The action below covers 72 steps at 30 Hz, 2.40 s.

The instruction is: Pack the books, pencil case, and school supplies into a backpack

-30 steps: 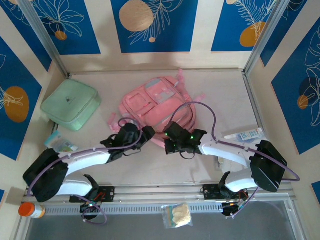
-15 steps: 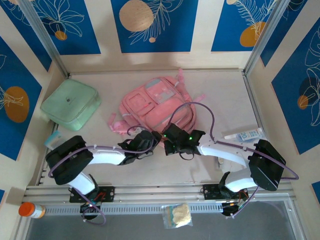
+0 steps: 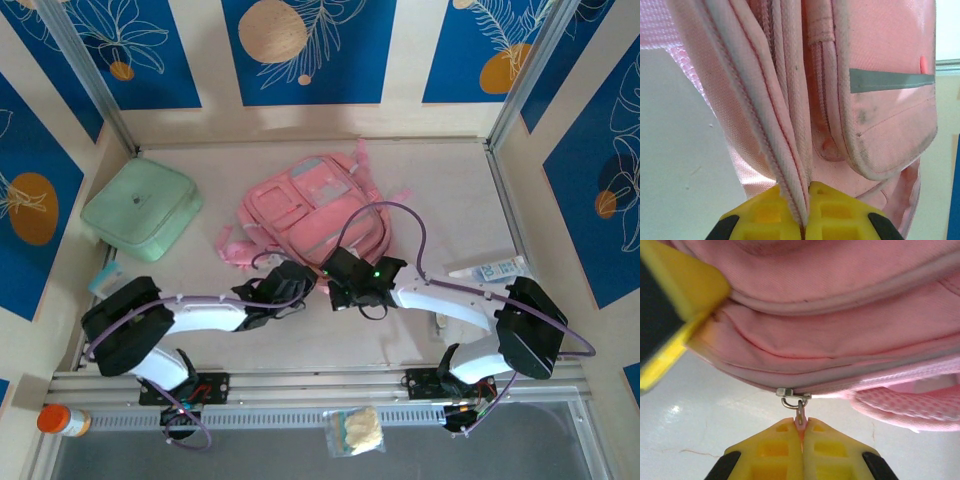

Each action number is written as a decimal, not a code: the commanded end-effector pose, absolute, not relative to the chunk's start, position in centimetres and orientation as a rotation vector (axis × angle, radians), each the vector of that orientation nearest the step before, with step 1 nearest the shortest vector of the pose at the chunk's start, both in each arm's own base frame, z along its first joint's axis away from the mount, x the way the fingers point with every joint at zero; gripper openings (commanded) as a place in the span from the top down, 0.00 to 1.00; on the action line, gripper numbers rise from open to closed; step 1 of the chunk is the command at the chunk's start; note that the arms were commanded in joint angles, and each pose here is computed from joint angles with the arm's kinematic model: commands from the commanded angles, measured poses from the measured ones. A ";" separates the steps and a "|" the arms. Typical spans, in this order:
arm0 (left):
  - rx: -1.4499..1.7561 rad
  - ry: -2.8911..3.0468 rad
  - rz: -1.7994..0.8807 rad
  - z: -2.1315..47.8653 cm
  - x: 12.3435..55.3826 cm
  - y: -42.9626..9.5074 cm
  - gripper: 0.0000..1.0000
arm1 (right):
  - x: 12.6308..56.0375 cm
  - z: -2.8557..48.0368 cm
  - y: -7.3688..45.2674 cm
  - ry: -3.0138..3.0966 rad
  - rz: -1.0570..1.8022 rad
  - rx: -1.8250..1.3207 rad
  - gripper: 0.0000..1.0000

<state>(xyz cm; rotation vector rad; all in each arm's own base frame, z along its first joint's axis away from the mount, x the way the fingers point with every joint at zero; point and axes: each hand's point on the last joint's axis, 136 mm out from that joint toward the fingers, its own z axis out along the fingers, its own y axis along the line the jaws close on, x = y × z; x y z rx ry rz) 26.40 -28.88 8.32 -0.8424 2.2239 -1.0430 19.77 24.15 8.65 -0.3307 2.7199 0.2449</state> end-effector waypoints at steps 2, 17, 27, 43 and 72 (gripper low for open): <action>-0.739 2.233 -0.901 9.2 27.1 -25.5 1.00 | 19.0 9.3 21.0 2.760 0.120 -0.276 1.00; -0.341 2.400 -0.927 12.8 28.1 -21.2 1.00 | 19.5 9.6 15.1 2.760 -0.013 -0.163 1.00; -0.268 2.430 -0.807 14.3 33.5 -17.5 1.00 | 18.1 10.1 27.4 2.726 0.477 -0.330 1.00; -0.581 2.328 -0.883 13.9 27.5 -17.6 0.49 | 22.1 8.3 27.4 2.741 0.265 -0.301 0.83; -0.783 2.423 -0.576 3.4 25.3 -19.5 0.68 | 23.4 8.9 22.2 2.698 0.018 -0.252 1.00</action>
